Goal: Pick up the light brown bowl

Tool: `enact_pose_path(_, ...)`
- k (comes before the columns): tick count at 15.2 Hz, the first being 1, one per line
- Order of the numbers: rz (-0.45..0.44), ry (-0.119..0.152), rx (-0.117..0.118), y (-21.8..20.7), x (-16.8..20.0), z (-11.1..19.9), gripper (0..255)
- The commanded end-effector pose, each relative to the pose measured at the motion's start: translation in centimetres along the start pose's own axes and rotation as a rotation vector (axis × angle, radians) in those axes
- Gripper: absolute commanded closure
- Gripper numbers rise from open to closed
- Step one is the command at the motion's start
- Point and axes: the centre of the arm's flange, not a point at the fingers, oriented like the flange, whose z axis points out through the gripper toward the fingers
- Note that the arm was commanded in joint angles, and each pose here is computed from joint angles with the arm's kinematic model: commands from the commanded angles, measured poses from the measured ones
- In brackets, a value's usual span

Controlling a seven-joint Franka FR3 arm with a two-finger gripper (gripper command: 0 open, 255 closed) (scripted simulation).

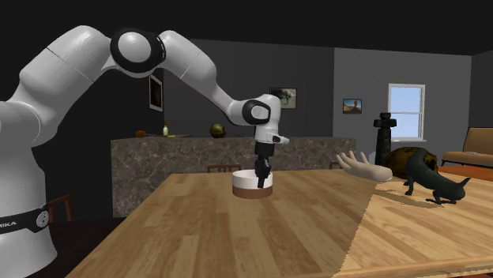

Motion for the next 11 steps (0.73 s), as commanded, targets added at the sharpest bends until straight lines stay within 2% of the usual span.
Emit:
enact_pose_path(1, 0.0, 0.0, 0.0, 0.0, -0.1, -0.9, 255)
enact_pose_path(11, 0.0, 0.0, 0.0, 0.0, -0.9, -6.2, 255)
